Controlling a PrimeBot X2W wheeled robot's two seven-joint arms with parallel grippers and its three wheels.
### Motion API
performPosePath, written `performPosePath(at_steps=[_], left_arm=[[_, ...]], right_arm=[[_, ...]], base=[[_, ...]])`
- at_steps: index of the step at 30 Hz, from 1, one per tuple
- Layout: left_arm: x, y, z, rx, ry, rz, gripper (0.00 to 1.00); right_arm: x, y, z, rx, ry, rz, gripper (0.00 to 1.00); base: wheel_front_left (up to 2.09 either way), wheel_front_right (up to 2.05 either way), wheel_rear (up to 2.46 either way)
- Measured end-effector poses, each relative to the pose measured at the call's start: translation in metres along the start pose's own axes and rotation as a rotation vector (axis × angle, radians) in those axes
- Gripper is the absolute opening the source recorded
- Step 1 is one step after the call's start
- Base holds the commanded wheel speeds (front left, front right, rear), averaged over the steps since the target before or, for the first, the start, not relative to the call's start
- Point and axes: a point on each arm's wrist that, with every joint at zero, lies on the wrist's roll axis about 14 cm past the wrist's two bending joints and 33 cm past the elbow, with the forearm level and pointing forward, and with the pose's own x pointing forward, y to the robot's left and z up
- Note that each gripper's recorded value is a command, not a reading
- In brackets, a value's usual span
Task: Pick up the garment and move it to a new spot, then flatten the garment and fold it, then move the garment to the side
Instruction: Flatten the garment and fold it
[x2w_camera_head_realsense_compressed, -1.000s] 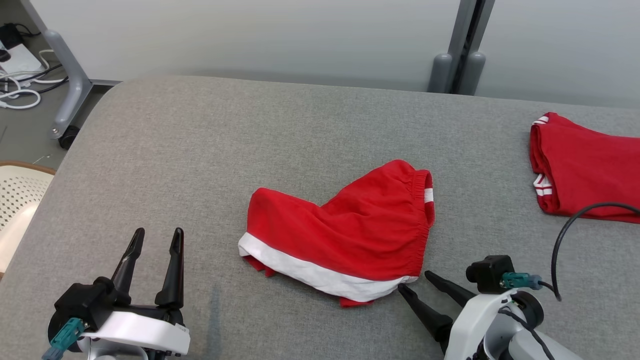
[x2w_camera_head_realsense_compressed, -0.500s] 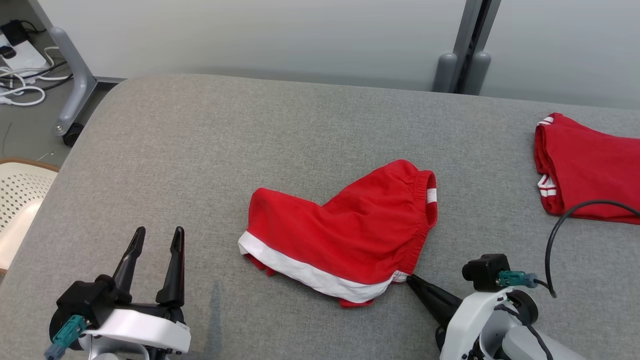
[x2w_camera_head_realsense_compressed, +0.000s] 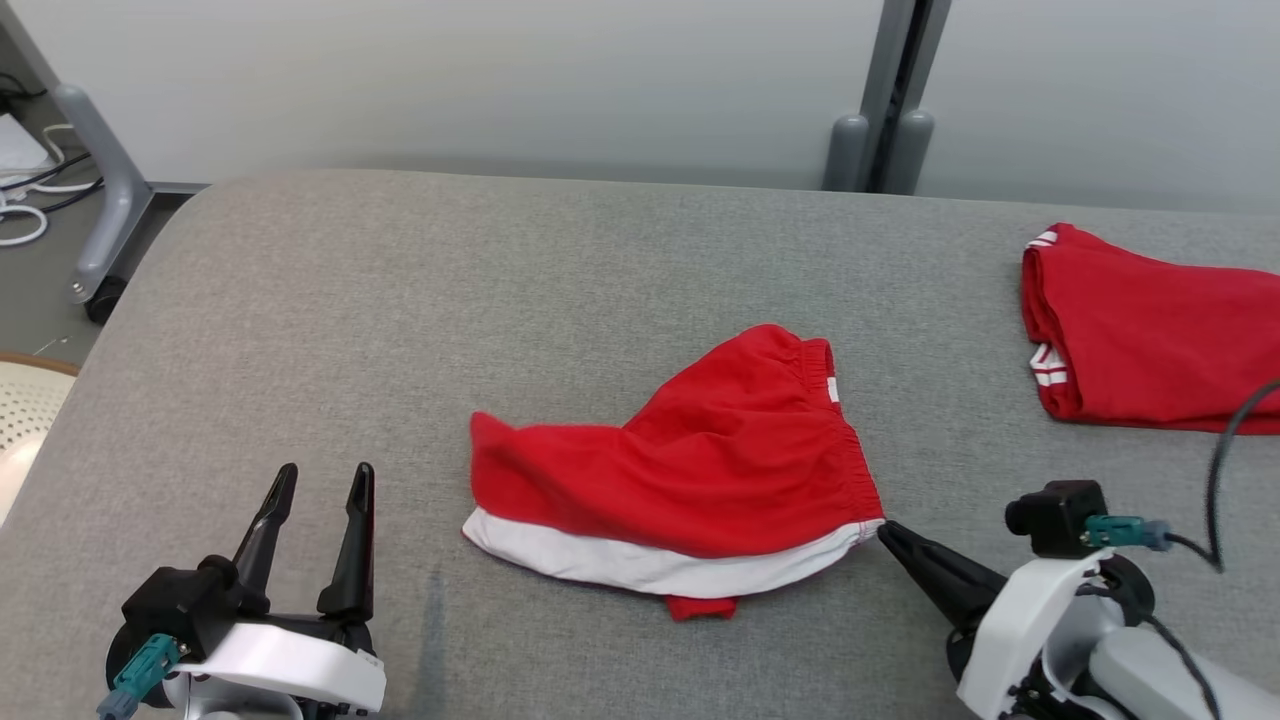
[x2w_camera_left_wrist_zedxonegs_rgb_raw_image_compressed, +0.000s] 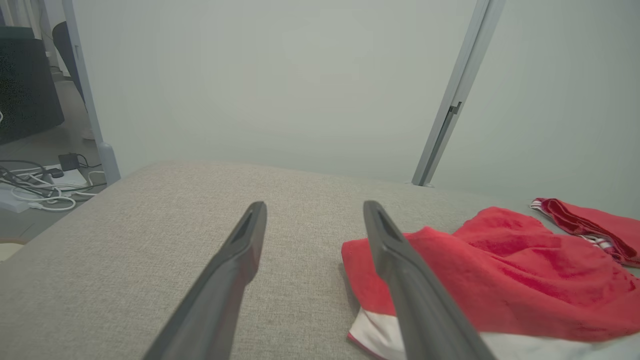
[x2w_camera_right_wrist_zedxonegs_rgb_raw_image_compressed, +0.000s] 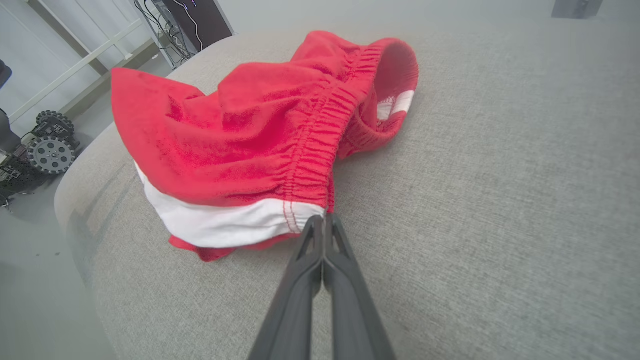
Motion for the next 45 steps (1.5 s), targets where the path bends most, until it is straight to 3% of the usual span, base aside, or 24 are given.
performPosePath(at_steps=[6,14,27,28,29,30,38,45], left_arm=[[0.004,-0.008,-0.007,-0.003,0.021,-0.025,1.0],[0.006,-0.017,-0.015,-0.002,0.045,-0.054,1.0],[0.006,-0.018,-0.018,0.009,0.059,-0.066,1.0],[0.005,-0.017,-0.018,0.009,0.059,-0.065,1.0],[0.005,-0.017,-0.018,0.009,0.06,-0.063,1.0],[0.005,-0.016,-0.018,0.009,0.06,-0.062,1.0],[0.003,-0.01,-0.015,0.01,0.05,-0.044,1.0],[0.002,-0.008,-0.015,0.007,0.051,-0.036,1.0]], right_arm=[[-0.022,-0.013,0.015,0.033,-0.016,-0.019,0.0],[-0.053,-0.033,0.007,0.088,0.04,-0.085,0.0],[-0.061,-0.034,-0.003,0.104,0.046,-0.114,0.0],[-0.059,-0.033,-0.001,0.102,0.033,-0.112,0.27],[-0.057,-0.031,0.001,0.1,0.024,-0.107,0.91],[-0.054,-0.029,0.003,0.098,0.017,-0.103,1.0],[-0.038,-0.015,0.01,0.091,-0.04,-0.078,1.0],[-0.018,0.005,0.011,0.15,-0.068,-0.026,1.0]], base=[[0.0,0.0,0.0],[0.0,0.0,0.0],[0.0,0.0,0.0],[0.0,0.0,0.0],[0.0,0.0,0.0],[0.0,0.0,0.0],[0.0,0.0,0.0],[0.0,0.0,0.0]])
